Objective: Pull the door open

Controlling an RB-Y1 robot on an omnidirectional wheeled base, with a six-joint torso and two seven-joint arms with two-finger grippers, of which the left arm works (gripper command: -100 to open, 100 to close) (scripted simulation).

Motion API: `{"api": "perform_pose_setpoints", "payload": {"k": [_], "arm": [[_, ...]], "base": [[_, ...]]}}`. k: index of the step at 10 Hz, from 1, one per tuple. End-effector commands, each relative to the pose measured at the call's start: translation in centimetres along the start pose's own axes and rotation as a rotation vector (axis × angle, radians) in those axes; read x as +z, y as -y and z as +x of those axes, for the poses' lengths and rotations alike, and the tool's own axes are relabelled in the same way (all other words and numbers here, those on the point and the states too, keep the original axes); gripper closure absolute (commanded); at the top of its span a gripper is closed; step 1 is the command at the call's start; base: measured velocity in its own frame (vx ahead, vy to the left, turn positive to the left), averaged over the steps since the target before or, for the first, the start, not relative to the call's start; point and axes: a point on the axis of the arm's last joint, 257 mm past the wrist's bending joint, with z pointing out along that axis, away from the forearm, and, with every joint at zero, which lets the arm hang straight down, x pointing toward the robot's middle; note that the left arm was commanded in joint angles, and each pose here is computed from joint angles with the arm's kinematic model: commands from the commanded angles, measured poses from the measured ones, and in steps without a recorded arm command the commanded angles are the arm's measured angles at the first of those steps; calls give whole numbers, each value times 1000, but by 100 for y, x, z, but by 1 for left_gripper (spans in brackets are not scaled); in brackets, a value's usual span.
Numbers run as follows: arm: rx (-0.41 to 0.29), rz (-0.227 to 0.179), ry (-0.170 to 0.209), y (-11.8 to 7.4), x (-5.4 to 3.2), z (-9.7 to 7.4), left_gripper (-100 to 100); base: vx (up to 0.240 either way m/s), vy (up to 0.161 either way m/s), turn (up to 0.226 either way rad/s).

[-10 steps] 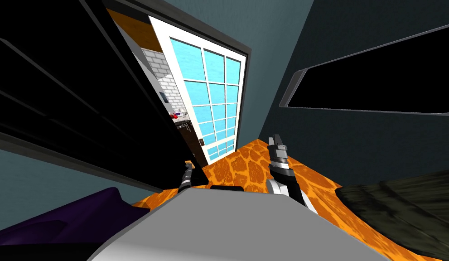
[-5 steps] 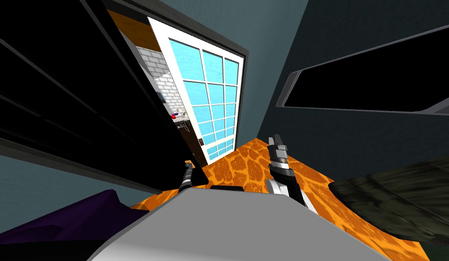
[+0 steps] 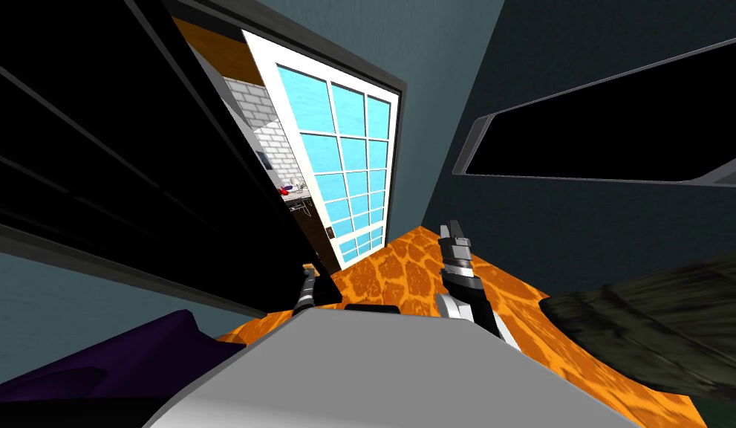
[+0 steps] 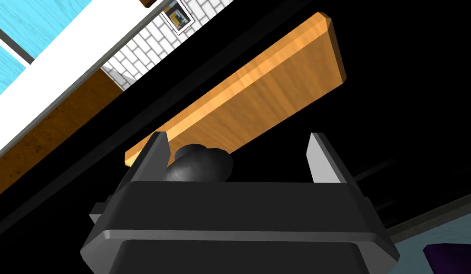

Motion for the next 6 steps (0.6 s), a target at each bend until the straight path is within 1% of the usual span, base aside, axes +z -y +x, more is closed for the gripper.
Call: {"api": "perform_pose_setpoints", "payload": {"k": [1,2,3,4,6], "arm": [[-46,4,35,-9,84,-223,100],[-60,4,35,-9,84,-223,100],[-60,6,35,-4,86,-225,100],[-104,9,34,10,101,-216,100],[-105,9,34,10,101,-216,100]], "base": [[-82,39,-119],[-43,21,-75],[-16,-12,-8],[-40,6,-46],[-27,7,-21]]}}
